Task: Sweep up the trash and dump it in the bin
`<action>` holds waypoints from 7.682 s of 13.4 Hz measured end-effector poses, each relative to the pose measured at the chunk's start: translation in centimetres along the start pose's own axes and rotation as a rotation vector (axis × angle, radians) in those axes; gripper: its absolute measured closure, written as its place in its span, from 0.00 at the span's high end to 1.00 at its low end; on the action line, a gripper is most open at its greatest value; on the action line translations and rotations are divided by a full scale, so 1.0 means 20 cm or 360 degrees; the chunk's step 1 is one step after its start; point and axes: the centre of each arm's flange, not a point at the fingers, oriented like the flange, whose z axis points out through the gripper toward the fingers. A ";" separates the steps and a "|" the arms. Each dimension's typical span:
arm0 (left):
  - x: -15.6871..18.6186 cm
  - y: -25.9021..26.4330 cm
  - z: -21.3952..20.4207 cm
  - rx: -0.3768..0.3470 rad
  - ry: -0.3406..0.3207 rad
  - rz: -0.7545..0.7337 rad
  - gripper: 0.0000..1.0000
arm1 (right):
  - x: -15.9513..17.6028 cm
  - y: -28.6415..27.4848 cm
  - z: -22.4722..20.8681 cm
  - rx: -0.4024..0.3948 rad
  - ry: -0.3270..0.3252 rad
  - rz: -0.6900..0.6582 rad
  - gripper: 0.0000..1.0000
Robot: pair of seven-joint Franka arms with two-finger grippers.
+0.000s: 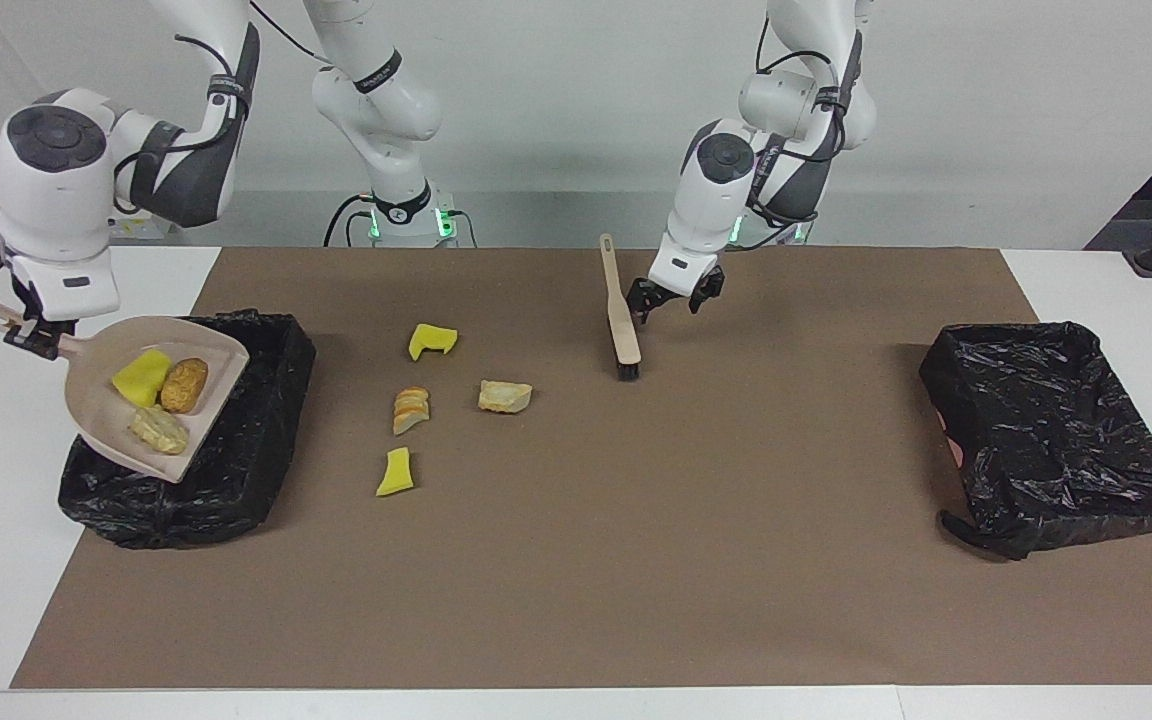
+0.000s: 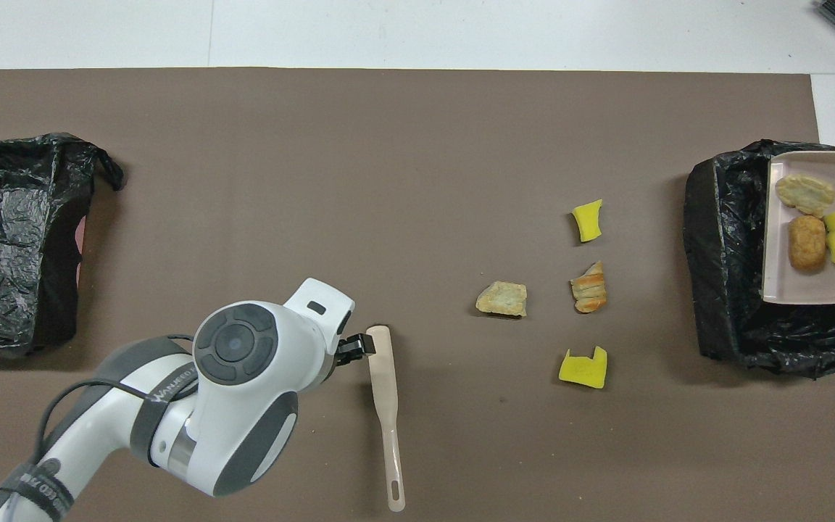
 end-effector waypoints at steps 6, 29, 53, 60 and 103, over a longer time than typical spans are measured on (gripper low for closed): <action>0.32 -0.37 -0.19 0.0016 0.0039 0.0124 1.00 | 0.23 -0.04 -0.14 -0.0052 -0.0442 -0.0034 0.33; 0.44 -1.08 -1.51 0.0005 0.0063 0.0433 1.00 | 0.86 0.04 -0.83 -0.0137 0.0165 0.0595 0.33; 0.47 -1.09 -1.49 0.0122 0.0164 0.0437 1.00 | 2.84 -0.10 -1.37 0.0980 0.0676 0.2110 0.33; 0.47 -1.09 -1.49 0.0121 0.0167 0.0437 1.00 | 3.07 -0.24 -1.34 0.0982 0.0628 0.2091 0.33; 0.68 0.43 -0.29 0.0005 0.0264 0.0321 1.00 | 2.80 -1.87 -1.29 0.0980 0.0504 0.1850 0.46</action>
